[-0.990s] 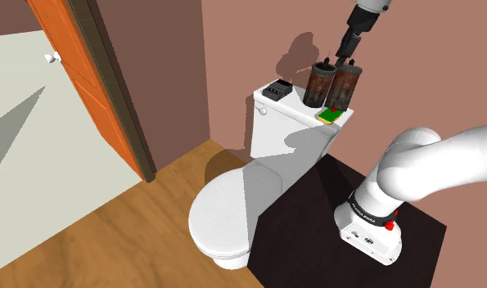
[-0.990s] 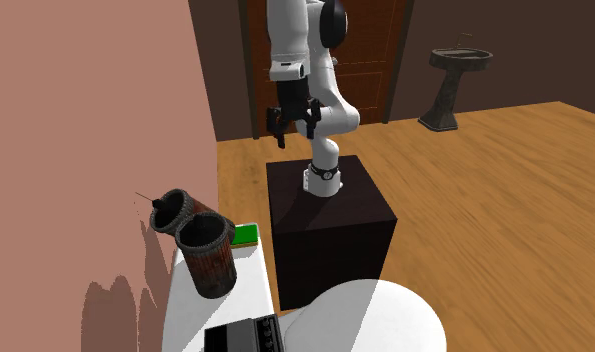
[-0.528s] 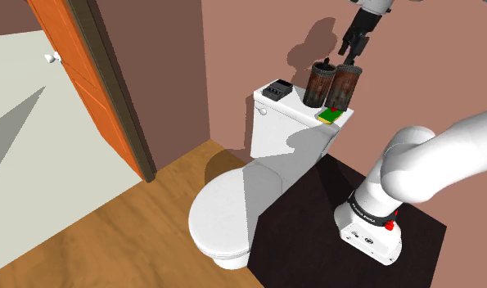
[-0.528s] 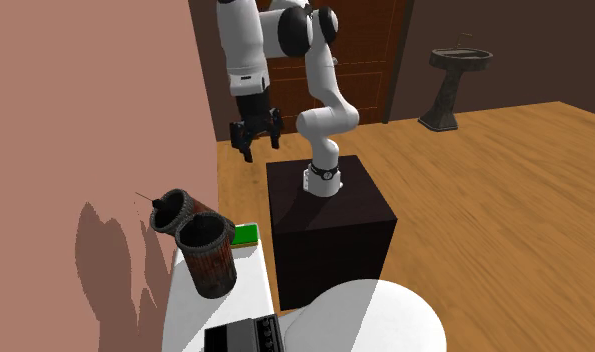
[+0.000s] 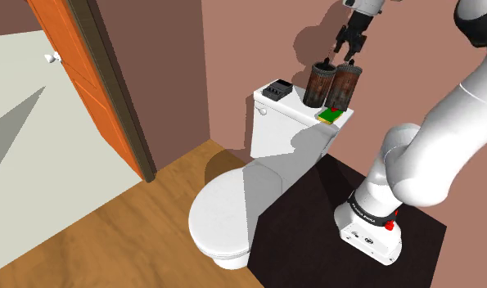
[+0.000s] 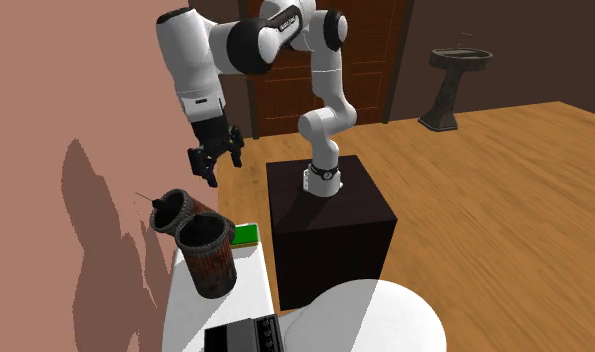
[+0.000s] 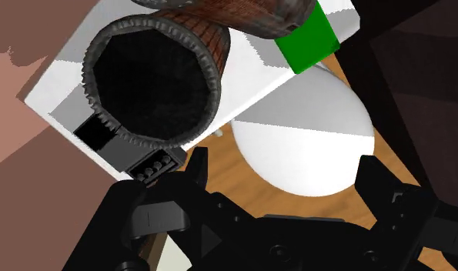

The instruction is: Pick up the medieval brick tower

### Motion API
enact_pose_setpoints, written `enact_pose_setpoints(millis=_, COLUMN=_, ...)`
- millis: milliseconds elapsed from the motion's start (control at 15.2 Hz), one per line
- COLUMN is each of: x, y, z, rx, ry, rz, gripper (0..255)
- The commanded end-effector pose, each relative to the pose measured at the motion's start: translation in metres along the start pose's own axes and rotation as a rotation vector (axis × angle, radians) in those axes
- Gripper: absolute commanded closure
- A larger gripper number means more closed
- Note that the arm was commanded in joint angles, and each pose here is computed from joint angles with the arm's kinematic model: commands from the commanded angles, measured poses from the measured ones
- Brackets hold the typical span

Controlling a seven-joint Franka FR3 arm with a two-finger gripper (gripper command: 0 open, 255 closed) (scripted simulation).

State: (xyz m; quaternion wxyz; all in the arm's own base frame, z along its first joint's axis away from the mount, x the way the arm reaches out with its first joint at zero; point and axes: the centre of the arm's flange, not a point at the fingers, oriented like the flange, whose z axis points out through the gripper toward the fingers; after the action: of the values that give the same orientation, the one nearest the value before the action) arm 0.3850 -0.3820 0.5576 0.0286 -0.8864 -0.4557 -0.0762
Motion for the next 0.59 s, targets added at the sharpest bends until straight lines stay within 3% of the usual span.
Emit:
enact_pose_setpoints(millis=0, x=-0.009, y=0.026, z=-0.001, rx=0.004, ry=0.001, rz=-0.081, gripper=0)
enact_pose_setpoints(millis=396, x=-0.026, y=0.107, z=0.012, rx=0.040, ry=0.004, rz=-0.272, gripper=0)
enact_pose_setpoints(millis=528, x=-0.028, y=0.118, z=0.019, rx=0.045, ry=0.004, rz=-0.297, gripper=0)
